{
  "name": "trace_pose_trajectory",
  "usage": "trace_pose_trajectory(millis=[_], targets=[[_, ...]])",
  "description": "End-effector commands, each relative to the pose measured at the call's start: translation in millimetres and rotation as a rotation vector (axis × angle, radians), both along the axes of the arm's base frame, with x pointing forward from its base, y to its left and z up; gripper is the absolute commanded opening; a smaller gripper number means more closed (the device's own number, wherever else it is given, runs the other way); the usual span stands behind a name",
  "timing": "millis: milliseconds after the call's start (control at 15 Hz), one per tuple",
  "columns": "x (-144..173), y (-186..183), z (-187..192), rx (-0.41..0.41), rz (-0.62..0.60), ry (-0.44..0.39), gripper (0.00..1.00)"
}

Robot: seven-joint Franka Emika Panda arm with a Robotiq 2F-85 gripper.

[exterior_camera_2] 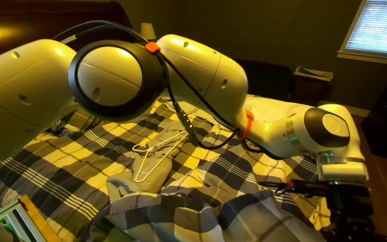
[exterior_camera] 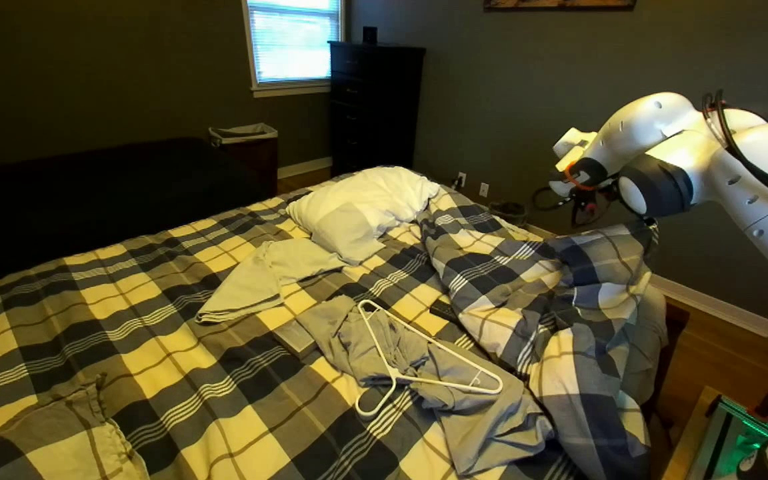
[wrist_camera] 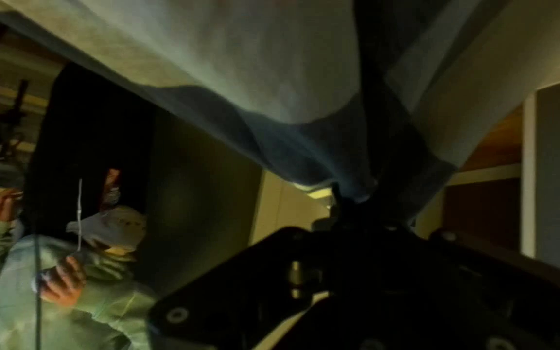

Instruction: Cover the bed with the bed sheet

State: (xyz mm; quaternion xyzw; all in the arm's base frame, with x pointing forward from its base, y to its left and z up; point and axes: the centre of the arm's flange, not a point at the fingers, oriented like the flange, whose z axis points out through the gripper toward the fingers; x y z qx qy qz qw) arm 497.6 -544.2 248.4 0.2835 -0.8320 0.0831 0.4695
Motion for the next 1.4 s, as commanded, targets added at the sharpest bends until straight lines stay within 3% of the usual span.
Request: trace_pose_trajectory(millis=[0, 200, 600, 867, 1333], targets=[[-26.4, -46.9, -29.5, -0.151, 0.091, -0.094, 0.0], [-46.3, -98.7, -64.8, -0.262, 0.145, -0.191, 0.0], [-96.8, -166.9, -150.5, -0.457, 0.201, -0.349, 0.0], [-132.2, -209.4, -197.9, -0.588, 0.182, -0.345, 0.0], [-177.6, -230.2, -203.2, -0.794, 0.151, -0.292, 0.0]])
